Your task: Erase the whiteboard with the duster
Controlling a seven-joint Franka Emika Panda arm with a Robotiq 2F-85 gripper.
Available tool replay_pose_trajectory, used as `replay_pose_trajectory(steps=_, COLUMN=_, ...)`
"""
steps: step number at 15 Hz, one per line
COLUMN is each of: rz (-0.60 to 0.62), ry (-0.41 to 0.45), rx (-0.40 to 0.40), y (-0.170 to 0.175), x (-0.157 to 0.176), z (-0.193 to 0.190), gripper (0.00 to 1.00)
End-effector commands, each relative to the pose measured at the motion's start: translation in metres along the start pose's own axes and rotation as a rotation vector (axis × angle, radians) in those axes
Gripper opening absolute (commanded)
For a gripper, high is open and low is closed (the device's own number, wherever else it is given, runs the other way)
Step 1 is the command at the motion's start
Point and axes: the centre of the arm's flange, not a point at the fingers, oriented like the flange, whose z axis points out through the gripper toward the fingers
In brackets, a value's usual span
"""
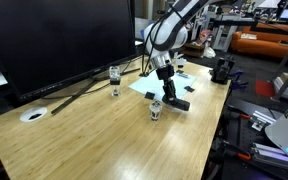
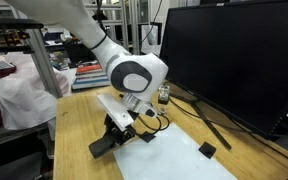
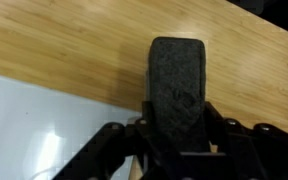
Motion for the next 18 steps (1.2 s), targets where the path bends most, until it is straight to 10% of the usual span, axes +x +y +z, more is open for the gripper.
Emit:
replay_pose_trajectory(steps=1, rz=0.025, ry=0.038, rx=-0.013, y=-0.024, x=-0.028, z=0.01, gripper=0.26)
replay_pose_trajectory(steps=4, rz=0.028, ry=0.05, rx=-0.021, y=-0.034, x=-0.035, z=0.012, gripper=0.26)
replay_pose_trajectory(steps=5, rz=0.03, ry=0.057, rx=-0.019, y=-0.035, x=-0.036, z=0.012, gripper=0.63)
replay_pose_trajectory(steps=9, rz=0.052, ry=0.111, rx=-0.006, y=-0.035, x=-0.039, z=0.002, gripper=0.97)
replay_pose_trajectory(steps=18, rz=0.032, ry=0.12, rx=-0.023, y=-0.038, x=-0.035, z=-0.016, gripper=1.0)
